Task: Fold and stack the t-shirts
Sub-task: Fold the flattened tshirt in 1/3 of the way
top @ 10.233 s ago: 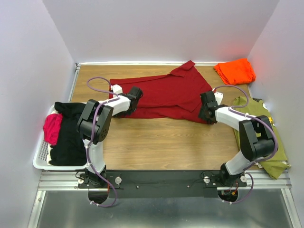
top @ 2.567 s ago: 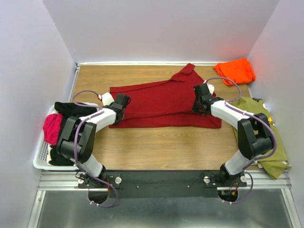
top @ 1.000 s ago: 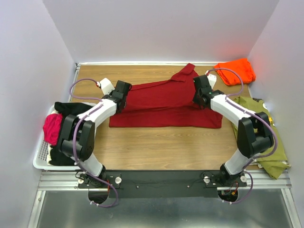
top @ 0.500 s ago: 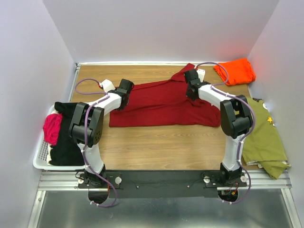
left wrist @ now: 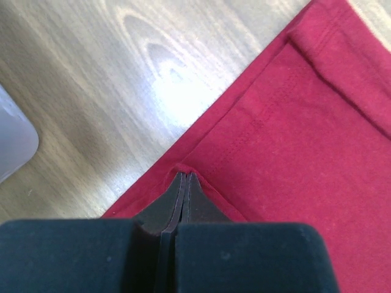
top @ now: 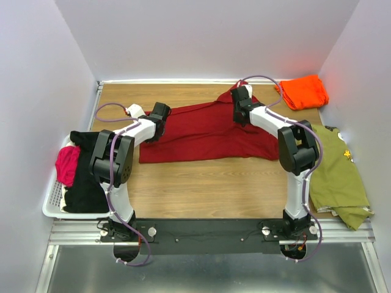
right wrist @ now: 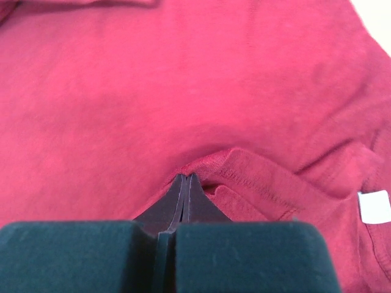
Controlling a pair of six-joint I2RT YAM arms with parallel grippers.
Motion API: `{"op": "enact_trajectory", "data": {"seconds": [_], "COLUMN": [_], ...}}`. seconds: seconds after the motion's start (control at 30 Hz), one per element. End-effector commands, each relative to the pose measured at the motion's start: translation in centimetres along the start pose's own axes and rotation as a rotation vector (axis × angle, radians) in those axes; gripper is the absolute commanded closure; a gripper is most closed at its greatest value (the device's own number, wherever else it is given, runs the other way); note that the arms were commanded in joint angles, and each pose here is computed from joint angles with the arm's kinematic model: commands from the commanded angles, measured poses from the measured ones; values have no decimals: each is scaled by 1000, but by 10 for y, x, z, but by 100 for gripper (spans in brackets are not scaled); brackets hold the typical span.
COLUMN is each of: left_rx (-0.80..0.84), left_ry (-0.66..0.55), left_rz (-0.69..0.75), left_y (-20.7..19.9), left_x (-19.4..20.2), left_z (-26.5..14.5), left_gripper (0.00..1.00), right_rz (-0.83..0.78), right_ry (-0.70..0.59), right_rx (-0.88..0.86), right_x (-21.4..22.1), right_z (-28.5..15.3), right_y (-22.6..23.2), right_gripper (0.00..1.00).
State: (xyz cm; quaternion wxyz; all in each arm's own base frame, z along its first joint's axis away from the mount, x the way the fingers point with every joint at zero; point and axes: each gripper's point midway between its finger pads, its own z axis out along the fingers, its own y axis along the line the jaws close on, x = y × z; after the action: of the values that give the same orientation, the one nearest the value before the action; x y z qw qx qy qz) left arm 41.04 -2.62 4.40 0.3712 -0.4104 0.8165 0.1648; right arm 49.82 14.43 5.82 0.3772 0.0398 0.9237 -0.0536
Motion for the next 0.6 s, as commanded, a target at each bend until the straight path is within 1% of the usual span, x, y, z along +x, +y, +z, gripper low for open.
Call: {"op": "enact_trajectory", "data": {"seconds": [0.0,0.1,0.13,0.2,0.23,0.3,0.33,0.4,0.43,0.5,0.53,0.57], "left_rx": [-4,31,46,61,75,79,84,86,88,91,100,98], "left_ry": [-90,-108,-113,-116,-115,-114,-114,-114,-114,-116,-115,-116], "left_rz": [-15,-29,-37,-35,-35,-27,-25,-23,-21,-22,-14,-12], "left_y": [4,4,4,4,3,3,3,3,3,4,4,5], "left_x": [-22,-29,-32,-32,-34,-33,-33,-33,-33,-33,-34,-33], "left_z": [1,-6,-9,-11,-12,-13,-13,-13,-14,-14,-16,-15], "left_gripper": [100,93,89,85,79,75,70,68,62,59,54,53], "right_rz": [-164,-186,-198,-223,-240,-243,-258,-262,-269,-270,-279,-289], "right_ry": [-5,-9,-8,-1,2,11,20,34,41,41,40,37], "right_rx": [-98,-119,-124,-173,-191,-205,-218,-245,-253,-260,-262,-292], "right_x": [2,2,2,5,7,10,13,18,21,21,21,20], "right_z": [-3,-11,-12,-16,-17,-16,-14,-12,-11,-11,-11,-14], "right_y": [29,29,29,35,37,39,41,47,48,50,50,55], "right_gripper": [99,99,99,99,99,99,99,99,99,99,99,99]}}
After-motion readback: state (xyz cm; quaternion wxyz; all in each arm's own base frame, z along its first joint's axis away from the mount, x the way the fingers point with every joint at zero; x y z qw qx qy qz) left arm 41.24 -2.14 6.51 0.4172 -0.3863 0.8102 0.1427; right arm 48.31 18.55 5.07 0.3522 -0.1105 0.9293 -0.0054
